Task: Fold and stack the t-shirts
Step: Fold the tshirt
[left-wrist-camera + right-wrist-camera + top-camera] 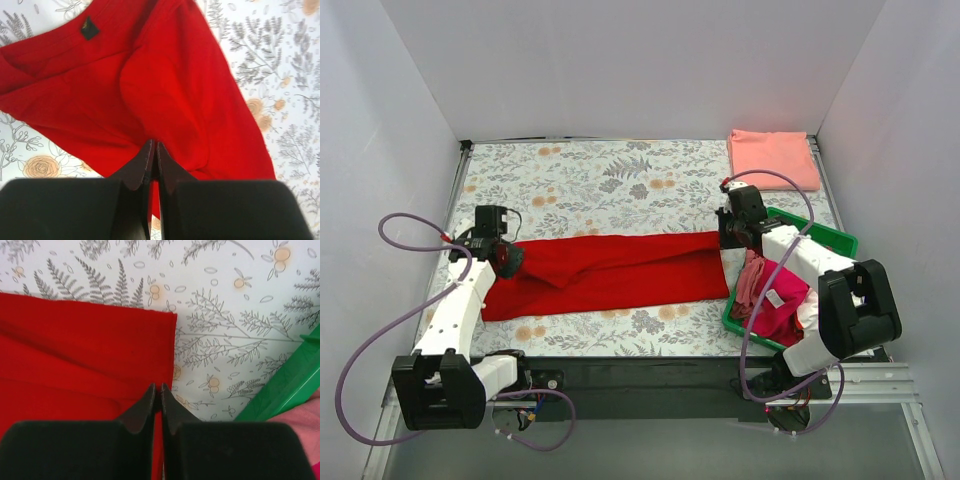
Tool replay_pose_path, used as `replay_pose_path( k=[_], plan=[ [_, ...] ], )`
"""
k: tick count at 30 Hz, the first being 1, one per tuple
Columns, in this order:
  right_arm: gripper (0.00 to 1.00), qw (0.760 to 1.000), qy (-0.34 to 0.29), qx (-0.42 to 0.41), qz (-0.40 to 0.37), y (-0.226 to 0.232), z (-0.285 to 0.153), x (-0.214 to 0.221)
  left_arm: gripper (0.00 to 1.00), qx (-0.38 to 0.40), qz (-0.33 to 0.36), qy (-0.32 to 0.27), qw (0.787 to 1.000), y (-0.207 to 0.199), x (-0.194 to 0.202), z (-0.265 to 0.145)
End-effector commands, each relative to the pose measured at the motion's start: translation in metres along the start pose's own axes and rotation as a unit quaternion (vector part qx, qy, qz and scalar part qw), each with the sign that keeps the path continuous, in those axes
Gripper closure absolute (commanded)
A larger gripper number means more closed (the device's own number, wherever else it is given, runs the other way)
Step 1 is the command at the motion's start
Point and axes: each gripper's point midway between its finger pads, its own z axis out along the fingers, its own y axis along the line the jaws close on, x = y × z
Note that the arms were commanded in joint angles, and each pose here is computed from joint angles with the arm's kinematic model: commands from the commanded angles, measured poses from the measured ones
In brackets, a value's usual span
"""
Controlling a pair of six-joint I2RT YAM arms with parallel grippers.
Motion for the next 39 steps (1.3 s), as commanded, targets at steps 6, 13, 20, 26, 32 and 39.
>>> replay_pose_path(
  k=[6,13,20,26,32,39],
  plan=[
    [0.55,1.000,-0.014,-0.012,-0.010,0.004,-0.008,-0.001,1.00,-0.035,-0.026,-0.008,0.999,0.033,0.012,-0.001],
    [0.40,0.992,-0.048,-0.087,-0.079,0.052,-0.034,-0.013,1.00,-0.011,-0.027,0.003,1.000,0.026,0.016,-0.002],
    [0.40,0.927,-0.079,-0.307,-0.202,0.207,-0.070,0.015,1.00,0.015,-0.047,0.001,0.999,0.006,0.012,0.006],
    [0.42,0.884,-0.095,-0.375,-0.263,0.312,-0.072,0.038,1.00,0.025,-0.062,0.007,0.998,-0.013,0.011,0.027],
    [0.45,0.865,-0.094,-0.380,-0.314,0.385,-0.047,0.057,1.00,0.013,-0.058,0.029,0.998,-0.019,0.019,0.048],
    [0.52,0.867,-0.116,-0.353,-0.332,0.431,-0.023,0.060,1.00,-0.014,-0.057,0.010,0.998,-0.012,0.012,0.057]
  ],
)
